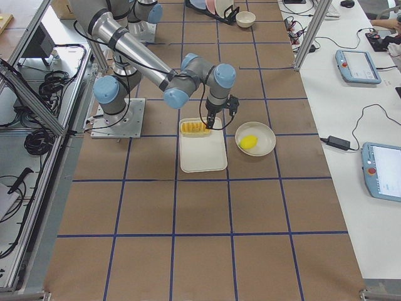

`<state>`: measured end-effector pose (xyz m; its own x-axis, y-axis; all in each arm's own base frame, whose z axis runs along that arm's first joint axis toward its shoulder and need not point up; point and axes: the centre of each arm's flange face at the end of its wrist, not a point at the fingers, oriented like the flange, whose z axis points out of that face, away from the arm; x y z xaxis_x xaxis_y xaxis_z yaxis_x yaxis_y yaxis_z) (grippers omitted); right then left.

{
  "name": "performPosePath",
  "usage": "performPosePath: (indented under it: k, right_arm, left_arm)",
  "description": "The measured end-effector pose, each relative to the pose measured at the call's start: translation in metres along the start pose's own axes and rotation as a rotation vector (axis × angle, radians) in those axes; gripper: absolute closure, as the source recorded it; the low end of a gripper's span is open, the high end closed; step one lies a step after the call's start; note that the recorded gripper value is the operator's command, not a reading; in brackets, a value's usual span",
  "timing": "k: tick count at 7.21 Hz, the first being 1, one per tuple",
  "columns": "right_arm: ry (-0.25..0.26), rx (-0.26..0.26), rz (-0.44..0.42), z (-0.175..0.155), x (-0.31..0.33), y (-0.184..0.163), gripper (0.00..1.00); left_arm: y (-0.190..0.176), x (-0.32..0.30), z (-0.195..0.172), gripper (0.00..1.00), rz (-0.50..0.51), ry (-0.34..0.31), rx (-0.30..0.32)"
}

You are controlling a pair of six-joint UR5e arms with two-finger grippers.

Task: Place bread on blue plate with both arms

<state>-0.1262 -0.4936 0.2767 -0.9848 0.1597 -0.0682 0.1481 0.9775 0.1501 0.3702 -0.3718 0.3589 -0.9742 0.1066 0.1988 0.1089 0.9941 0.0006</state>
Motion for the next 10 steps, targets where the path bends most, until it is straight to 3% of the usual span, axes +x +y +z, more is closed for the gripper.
performPosePath:
  k: [4, 7, 9, 10]
  right_arm:
    - [0.027, 0.028, 0.013, -0.009, 0.004, -0.001, 0.00]
    - [0.068, 0.176, 0.003, -0.017, 0.000, -0.006, 0.00]
    - [0.056, 0.231, 0.097, 0.011, -0.013, 0.021, 0.00]
    - [0.046, 0.238, 0.151, 0.018, -0.019, 0.035, 0.00]
  left_arm:
    - [-0.042, -0.088, 0.064, 0.00, 0.022, 0.053, -0.025]
    - [-0.081, -0.101, 0.092, 0.00, 0.052, 0.076, -0.047]
    - [-0.102, -0.089, 0.108, 0.01, 0.069, 0.092, -0.067]
    - [-0.109, -0.086, 0.112, 0.26, 0.078, 0.095, -0.072]
